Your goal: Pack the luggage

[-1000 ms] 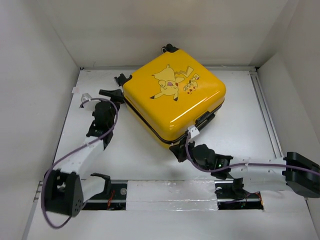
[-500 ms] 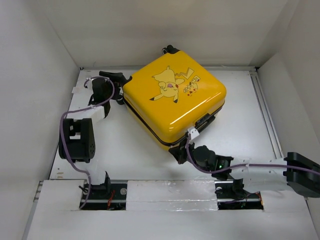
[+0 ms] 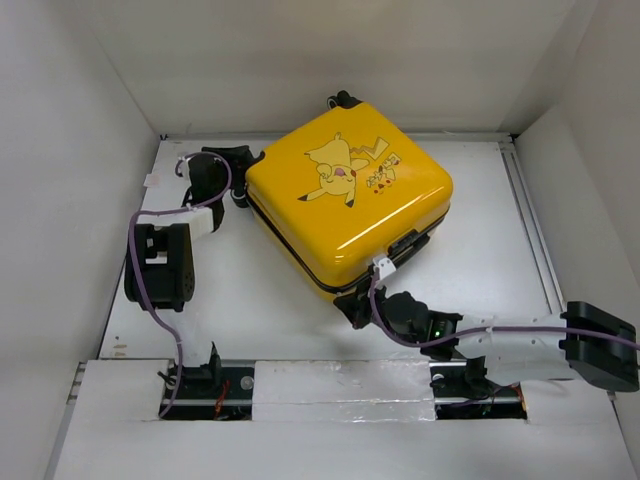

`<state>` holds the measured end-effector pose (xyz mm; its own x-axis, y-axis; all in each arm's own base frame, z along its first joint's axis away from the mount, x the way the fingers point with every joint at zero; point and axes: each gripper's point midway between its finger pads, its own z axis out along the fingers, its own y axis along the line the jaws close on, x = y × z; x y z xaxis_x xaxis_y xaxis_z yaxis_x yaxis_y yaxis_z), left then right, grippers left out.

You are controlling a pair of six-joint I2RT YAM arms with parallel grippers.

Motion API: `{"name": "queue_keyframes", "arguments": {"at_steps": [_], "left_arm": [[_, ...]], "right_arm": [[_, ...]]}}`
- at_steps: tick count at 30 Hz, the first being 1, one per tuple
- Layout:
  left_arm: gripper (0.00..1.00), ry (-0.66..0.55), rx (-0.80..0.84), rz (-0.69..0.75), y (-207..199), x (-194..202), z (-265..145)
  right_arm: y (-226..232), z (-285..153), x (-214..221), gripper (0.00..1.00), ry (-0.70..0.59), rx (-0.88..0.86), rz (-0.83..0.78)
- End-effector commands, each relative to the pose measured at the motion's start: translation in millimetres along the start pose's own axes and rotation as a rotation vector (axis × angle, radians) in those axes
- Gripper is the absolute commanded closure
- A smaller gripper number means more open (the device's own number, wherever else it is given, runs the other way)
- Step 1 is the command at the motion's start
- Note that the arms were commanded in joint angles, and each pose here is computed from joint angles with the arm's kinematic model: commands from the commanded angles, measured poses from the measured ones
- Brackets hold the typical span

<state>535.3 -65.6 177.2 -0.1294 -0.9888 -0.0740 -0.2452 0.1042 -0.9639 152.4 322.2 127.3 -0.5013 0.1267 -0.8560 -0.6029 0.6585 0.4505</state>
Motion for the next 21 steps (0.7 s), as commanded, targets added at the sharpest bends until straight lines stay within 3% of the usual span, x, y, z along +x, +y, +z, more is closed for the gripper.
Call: {"name": "queue_keyframes", "arguments": {"at_steps": [1, 2, 10, 21], "left_arm": [[0.91, -0.059, 0.163, 0.021, -55, -19, 7], [1.00, -0.059, 0.163, 0.021, -55, -19, 7], [1.00, -0.181, 0.198, 0.170, -50, -32, -43], [1.00, -0.272, 0.165, 0.242, 26, -15, -157]], "right_arm": [[38, -11, 25, 1.00, 0.114, -0.163, 0.012], [38, -11, 21, 1.00, 0.101, -0.161, 0.015], [40, -15, -23, 1.00, 0.002, -0.174, 0.046], [-32, -20, -109, 1.00, -0.117, -0.016, 0.018]]}}
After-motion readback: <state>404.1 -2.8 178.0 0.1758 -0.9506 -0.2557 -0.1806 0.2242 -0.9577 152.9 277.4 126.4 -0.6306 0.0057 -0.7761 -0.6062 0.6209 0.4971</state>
